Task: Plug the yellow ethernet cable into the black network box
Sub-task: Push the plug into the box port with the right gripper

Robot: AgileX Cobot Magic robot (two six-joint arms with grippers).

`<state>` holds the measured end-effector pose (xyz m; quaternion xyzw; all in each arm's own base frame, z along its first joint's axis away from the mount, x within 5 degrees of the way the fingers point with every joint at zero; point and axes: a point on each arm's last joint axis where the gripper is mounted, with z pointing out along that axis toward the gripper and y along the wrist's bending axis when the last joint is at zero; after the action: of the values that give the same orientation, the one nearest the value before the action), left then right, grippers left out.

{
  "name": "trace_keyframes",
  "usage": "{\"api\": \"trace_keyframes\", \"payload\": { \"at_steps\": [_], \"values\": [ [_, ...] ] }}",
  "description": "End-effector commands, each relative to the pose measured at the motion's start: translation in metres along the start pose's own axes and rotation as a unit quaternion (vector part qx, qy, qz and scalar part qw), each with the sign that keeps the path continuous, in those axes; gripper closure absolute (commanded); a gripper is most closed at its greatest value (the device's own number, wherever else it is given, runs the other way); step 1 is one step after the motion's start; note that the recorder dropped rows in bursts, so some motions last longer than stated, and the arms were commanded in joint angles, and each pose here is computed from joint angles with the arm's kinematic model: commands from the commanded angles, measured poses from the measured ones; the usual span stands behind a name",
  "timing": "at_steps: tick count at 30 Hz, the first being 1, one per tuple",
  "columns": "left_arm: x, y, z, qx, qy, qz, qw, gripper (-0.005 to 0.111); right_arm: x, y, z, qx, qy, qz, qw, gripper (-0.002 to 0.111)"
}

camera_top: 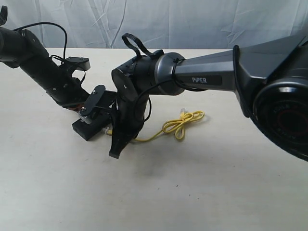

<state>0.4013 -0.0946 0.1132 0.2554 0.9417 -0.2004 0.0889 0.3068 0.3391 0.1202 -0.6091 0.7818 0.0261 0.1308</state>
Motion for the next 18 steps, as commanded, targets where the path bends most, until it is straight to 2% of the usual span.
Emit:
{"api": "trace_keyframes", "payload": {
  "at_steps": [1,8,18],
  "values": [
    [0.0019,-0.001,0.0012,0.003,0.006,0.0,1.0,0.107,-0.0021,-0.0009,-0.0048,0.003,-0.01,-0.002,1.0,0.109],
    [0.0019,-0.001,0.0012,0.003,0.006,0.0,1.0,0.107,-0.0041,0.0025,-0.0049,-0.016,-0.021,-0.004,1.0,0.109],
    [0.002,-0.0009,0.0012,0.002,0.007,0.001,1.0,0.107,-0.0053,0.0007,-0.005,-0.01,-0.029,0.007,0.999,0.109]
  ]
}}
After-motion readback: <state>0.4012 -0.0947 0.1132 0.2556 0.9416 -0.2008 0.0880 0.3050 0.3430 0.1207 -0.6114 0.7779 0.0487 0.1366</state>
